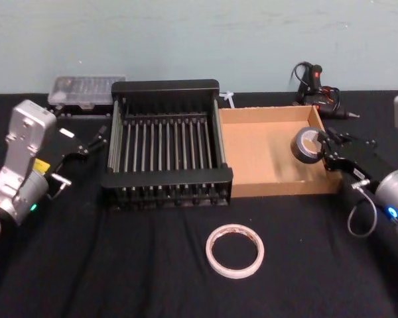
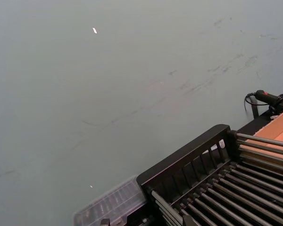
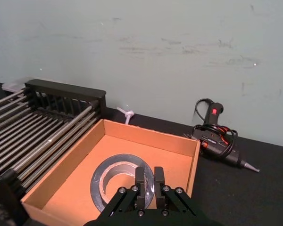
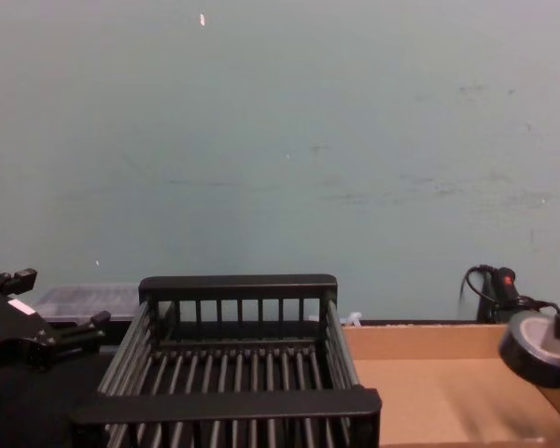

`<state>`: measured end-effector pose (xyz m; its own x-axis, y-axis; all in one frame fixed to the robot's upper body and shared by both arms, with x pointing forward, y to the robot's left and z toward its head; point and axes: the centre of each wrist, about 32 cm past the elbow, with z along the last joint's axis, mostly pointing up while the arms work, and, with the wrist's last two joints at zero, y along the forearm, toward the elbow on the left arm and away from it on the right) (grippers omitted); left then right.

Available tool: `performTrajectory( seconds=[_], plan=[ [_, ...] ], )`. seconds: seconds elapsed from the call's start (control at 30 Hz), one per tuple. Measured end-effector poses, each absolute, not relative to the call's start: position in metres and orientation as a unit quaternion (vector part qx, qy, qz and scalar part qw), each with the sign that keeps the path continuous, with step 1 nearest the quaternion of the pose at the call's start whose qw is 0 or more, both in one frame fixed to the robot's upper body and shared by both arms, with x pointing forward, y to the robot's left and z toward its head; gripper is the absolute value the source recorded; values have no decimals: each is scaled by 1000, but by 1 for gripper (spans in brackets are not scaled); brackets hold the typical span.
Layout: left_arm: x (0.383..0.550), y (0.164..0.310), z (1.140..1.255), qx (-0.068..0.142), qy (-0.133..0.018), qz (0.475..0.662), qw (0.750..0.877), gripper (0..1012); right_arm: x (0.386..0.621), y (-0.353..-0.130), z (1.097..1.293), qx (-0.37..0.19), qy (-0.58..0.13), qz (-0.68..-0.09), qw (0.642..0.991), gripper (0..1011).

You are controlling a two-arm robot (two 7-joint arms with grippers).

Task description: Pick up the white tape and place it into the black box , Pick up the silver tape and place it into the brown box.

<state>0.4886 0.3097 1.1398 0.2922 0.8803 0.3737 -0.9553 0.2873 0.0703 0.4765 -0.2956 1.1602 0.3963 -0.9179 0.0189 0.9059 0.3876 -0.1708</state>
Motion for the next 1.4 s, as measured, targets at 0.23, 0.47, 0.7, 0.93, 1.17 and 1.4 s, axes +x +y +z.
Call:
performTrajectory(
  seconds=[0.23, 0.47, 0.7, 0.93, 1.17, 1.4],
  plan=[
    [489, 310, 1140, 142, -132, 580, 791, 1001, 496, -291, 1157, -82, 41, -553, 828, 126],
    [489, 310, 1140, 141, -132, 580, 791, 1001, 513, -284, 1158, -87, 42, -555, 826, 126],
    [489, 310, 1140, 141, -132, 580, 791, 1001, 524, -279, 1157, -96, 41, -553, 827, 126],
    [489, 310, 1140, 141, -132, 580, 791, 1001, 533, -277, 1154, -106, 40, -552, 826, 125],
    [489, 310, 1140, 141, -132, 580, 791, 1001, 538, -275, 1152, -111, 38, -547, 829, 125],
    [489, 310, 1140, 141, -132, 580, 791, 1001, 543, -271, 1153, -112, 35, -538, 835, 126]
  ],
)
